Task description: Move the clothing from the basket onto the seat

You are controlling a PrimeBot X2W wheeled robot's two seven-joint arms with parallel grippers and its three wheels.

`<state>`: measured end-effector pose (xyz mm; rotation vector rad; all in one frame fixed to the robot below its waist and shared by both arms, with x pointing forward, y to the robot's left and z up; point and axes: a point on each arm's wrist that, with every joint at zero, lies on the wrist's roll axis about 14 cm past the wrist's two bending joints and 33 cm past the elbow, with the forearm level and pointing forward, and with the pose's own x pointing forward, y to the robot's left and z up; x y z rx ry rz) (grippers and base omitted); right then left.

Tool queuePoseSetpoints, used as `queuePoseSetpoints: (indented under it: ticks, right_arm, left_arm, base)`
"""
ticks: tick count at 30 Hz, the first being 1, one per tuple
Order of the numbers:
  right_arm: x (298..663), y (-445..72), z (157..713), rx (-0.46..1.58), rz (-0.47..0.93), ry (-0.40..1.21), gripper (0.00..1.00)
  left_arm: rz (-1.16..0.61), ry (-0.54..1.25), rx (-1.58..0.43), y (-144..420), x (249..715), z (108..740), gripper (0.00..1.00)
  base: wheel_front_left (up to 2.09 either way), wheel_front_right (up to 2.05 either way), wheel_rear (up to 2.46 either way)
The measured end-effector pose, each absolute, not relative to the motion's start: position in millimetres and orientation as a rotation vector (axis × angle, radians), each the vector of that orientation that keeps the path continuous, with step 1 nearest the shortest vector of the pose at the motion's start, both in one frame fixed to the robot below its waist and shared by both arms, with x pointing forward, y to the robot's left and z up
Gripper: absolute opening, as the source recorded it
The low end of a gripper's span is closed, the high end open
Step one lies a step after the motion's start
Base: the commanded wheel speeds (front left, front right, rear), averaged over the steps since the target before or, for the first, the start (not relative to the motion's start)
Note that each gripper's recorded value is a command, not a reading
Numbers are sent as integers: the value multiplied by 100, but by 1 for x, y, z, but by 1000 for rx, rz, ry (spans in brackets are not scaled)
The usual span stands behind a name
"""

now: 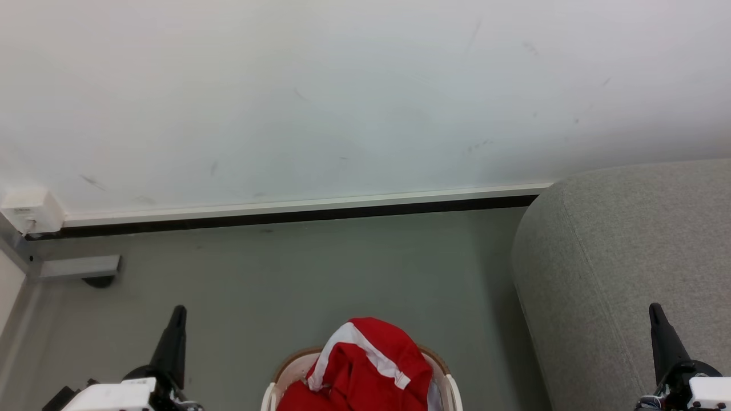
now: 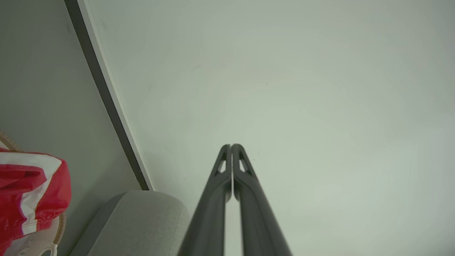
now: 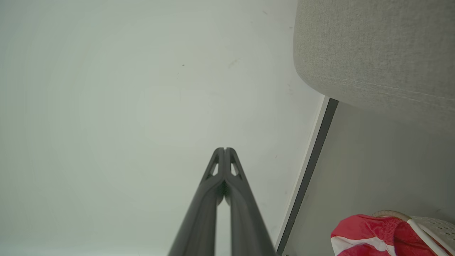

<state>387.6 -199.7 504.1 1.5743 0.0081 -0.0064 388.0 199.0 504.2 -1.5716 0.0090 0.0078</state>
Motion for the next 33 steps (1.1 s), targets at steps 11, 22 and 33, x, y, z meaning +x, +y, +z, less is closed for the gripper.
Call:
queuePoseSetpoints:
  ticks: [11, 22, 33]
  right_arm:
    - [386, -199, 498, 1576, -20, 22, 100]
    - [380, -198, 485, 1504, -69, 37, 100]
    - [380, -191, 489, 1240, -43, 47, 100]
  left_arm:
    - [22, 21, -1575, 198, 386, 499, 100]
    - [78, 48, -1542, 196, 380, 482, 100]
    - [104, 45, -1359, 200, 379, 481, 100]
  base:
    - [0, 0, 0]
    - [0, 0, 0]
    - [0, 0, 0]
